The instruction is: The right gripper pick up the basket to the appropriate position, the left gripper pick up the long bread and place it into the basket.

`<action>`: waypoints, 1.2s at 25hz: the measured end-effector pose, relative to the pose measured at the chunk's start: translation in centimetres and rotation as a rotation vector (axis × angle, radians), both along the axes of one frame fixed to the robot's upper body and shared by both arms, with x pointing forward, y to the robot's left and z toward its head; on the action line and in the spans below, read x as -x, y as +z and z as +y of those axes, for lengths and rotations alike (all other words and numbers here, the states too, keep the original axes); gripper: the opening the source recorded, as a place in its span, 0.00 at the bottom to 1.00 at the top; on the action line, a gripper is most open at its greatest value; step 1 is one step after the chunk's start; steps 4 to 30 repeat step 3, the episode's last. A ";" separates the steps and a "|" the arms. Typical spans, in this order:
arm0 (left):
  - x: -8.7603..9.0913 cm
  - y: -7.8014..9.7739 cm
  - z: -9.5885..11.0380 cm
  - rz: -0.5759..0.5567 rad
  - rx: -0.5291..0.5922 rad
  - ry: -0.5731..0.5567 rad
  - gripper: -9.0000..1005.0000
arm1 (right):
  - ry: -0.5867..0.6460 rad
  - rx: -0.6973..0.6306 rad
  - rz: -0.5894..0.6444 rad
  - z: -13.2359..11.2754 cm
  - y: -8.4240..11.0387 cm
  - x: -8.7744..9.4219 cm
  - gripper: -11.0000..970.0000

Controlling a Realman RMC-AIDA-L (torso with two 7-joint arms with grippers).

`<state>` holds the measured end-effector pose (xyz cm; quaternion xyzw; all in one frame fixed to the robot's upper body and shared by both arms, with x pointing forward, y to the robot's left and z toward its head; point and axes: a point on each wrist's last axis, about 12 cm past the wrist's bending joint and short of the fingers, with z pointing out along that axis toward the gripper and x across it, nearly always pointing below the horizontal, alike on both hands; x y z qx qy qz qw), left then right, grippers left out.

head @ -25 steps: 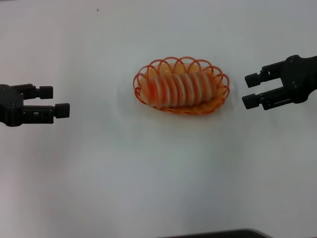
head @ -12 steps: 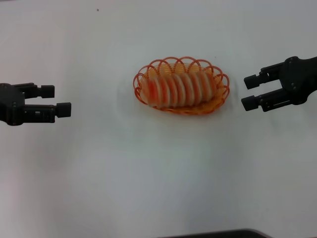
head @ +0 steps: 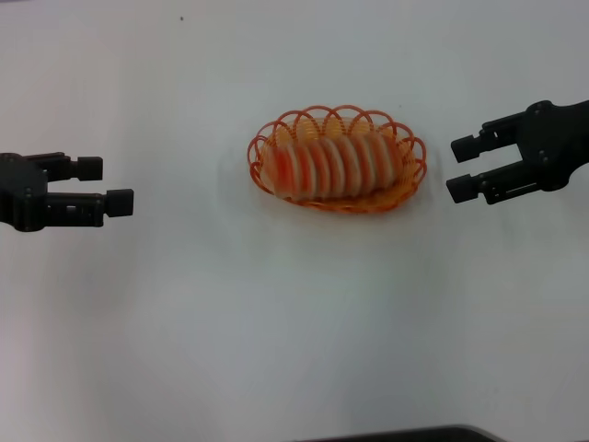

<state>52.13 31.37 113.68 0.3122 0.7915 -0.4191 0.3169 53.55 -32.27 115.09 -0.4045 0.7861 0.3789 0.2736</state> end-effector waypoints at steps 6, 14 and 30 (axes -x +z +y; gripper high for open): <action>-0.1 0.0 0.0 0.000 -0.002 -0.002 0.93 | 0.003 0.000 -0.001 0.1 0.1 -0.1 0.77; -0.1 0.0 0.0 0.000 -0.002 -0.002 0.93 | 0.003 0.000 -0.001 0.1 0.1 -0.1 0.77; -0.1 0.0 0.0 0.000 -0.002 -0.002 0.93 | 0.003 0.000 -0.001 0.1 0.1 -0.1 0.77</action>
